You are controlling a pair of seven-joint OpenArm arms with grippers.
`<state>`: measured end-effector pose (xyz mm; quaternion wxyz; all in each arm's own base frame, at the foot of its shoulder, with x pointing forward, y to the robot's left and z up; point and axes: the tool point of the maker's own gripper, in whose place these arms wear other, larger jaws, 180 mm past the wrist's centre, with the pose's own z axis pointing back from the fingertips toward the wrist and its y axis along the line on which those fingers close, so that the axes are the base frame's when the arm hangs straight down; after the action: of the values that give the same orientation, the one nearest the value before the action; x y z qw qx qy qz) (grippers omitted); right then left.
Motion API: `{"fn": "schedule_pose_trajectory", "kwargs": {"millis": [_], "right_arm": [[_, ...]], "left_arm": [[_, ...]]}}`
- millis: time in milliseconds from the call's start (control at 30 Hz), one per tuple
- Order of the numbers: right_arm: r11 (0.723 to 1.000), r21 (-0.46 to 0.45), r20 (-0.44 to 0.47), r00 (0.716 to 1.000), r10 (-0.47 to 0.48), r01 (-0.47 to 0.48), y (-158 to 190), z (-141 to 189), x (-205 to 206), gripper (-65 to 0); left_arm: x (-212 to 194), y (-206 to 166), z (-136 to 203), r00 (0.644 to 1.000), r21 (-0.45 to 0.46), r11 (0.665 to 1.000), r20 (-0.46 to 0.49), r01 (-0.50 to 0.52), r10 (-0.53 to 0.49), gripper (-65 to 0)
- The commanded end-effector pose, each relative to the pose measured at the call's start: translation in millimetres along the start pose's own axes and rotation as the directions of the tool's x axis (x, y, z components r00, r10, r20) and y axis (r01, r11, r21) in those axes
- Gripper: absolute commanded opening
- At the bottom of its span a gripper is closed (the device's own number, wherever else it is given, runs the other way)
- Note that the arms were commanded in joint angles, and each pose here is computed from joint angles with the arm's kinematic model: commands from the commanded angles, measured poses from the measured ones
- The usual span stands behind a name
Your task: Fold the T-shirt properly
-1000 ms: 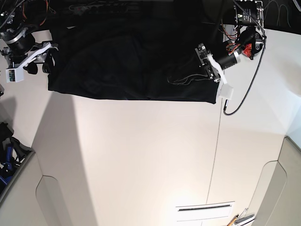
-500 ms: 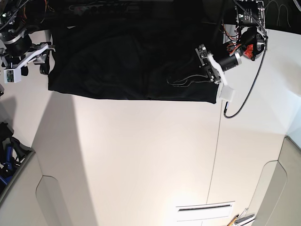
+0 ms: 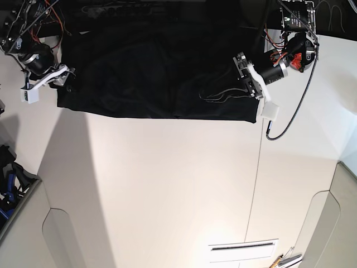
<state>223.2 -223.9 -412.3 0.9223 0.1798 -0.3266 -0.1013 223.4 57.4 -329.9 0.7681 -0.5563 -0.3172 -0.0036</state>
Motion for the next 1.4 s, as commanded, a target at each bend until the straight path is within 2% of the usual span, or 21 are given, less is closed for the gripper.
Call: {"fn": "schedule_pose_trajectory", "kwargs": {"millis": [0, 133, 400, 533, 700, 900, 1033, 1267, 1367], "right_arm": [[1.000, -0.007, -0.007, 1.000, 0.000, 0.000, -3.8, 0.2, 2.4, -24.2], [0.999, 0.011, -0.047, 0.998, -0.038, 0.039, -4.2, -3.2, -10.8, -24.2], [0.999, 0.006, -0.076, 0.997, -0.033, 0.034, -4.3, -1.8, -14.7, -24.3], [1.000, -0.020, -0.140, 0.990, -0.005, 0.003, -6.8, 1.9, -23.3, -24.3], [0.998, -0.039, -0.117, 0.993, 0.037, -0.042, -5.7, 6.9, -12.0, -24.3], [0.984, -0.145, -0.112, 0.990, 0.086, -0.102, -18.8, 15.3, -1.3, -24.3], [0.972, -0.219, -0.126, 0.990, 0.061, -0.087, -32.4, 18.7, -5.6, -24.3], [0.989, -0.144, -0.140, 0.990, -0.006, -0.015, -21.4, 23.1, -31.4, -24.3], [0.995, -0.094, -0.135, 0.991, 0.003, -0.016, -13.2, 23.5, -34.5, -24.6]], "left_arm": [[10.5, -8.8, 0.4, 0.999, -0.030, 0.999, 0.033, 0.024, -0.023, -33.3], [10.8, -8.8, 0.3, 0.999, -0.031, 0.999, 0.033, 0.025, -0.024, -33.3], [10.6, -8.7, 0.3, 0.999, -0.030, 0.999, 0.033, 0.025, -0.024, -33.4], [10.3, -8.3, 0.3, 0.999, -0.028, 0.999, 0.031, 0.025, -0.025, -33.4], [9.8, -7.8, 0.3, 0.999, -0.025, 0.999, 0.029, 0.026, -0.025, -33.4], [9.5, -7.7, 0.4, 0.999, -0.024, 0.999, 0.028, 0.026, -0.025, -33.4], [9.6, -7.7, 0.4, 0.999, -0.024, 0.999, 0.028, 0.026, -0.025, -33.4], [10.0, -7.9, 0.3, 0.999, -0.025, 0.999, 0.029, 0.026, -0.026, -33.4], [12.0, -8.3, -0.4, 0.999, -0.027, 0.999, 0.031, 0.031, -0.031, -33.4]]}}
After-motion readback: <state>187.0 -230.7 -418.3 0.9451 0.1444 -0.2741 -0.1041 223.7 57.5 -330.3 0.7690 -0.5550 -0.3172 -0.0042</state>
